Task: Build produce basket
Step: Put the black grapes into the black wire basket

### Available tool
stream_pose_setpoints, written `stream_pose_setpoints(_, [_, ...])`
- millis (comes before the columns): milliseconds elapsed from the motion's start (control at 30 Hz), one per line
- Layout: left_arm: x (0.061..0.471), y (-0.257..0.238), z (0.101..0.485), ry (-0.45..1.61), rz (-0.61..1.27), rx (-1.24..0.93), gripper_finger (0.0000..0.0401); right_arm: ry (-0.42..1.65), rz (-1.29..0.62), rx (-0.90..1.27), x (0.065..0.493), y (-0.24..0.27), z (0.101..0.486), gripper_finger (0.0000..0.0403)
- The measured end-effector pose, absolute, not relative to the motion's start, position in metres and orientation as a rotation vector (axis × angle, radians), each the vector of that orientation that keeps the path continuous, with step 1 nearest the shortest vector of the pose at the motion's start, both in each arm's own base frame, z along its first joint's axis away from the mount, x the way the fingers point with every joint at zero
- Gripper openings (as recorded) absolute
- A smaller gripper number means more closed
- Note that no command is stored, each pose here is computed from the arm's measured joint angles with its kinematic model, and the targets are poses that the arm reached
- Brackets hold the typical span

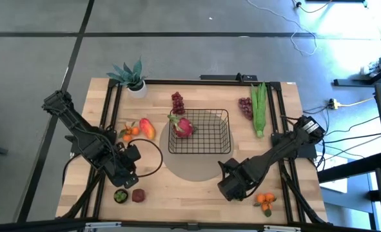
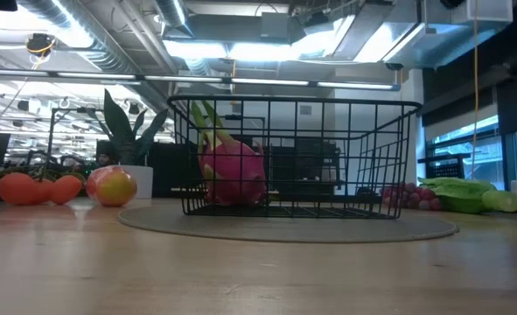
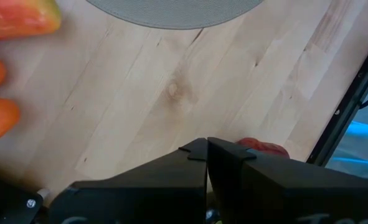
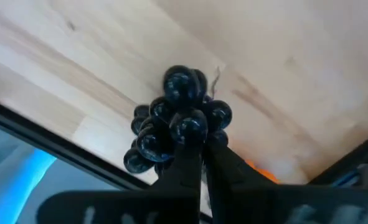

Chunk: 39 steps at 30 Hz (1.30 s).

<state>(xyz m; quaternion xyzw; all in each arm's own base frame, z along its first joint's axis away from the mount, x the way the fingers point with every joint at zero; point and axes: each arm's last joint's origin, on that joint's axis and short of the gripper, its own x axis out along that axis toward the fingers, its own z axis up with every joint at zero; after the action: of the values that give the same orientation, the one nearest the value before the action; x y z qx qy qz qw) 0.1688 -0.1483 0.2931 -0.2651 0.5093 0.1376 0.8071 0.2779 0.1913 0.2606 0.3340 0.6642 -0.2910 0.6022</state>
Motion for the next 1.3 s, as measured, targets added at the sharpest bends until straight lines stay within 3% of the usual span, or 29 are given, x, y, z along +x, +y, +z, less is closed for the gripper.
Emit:
stream_pose_setpoints(333, [0.169, -0.148, 0.293, 1.082, 0.299, -0.564, 0.0, 1.402, -0.67, 0.67, 0.281, 0.177, 0.322, 0.0])
stream_pose_setpoints(733, [0.173, -0.143, 0.295, 0.896, 0.391, -0.461, 0.0, 1.045, -0.58, 0.482, 0.299, 0.137, 0.391, 0.0])
stream_pose_setpoints(1000, [0.177, -0.134, 0.3, 0.648, 0.52, -0.31, 0.0, 0.998, -0.66, 0.265, 0.319, 0.082, 0.394, 0.0])
stream_pose_setpoints(1300, [0.186, -0.122, 0.301, 0.624, 0.591, -0.327, 0.0, 1.018, -0.608, 0.154, 0.352, 0.022, 0.366, 0.0])
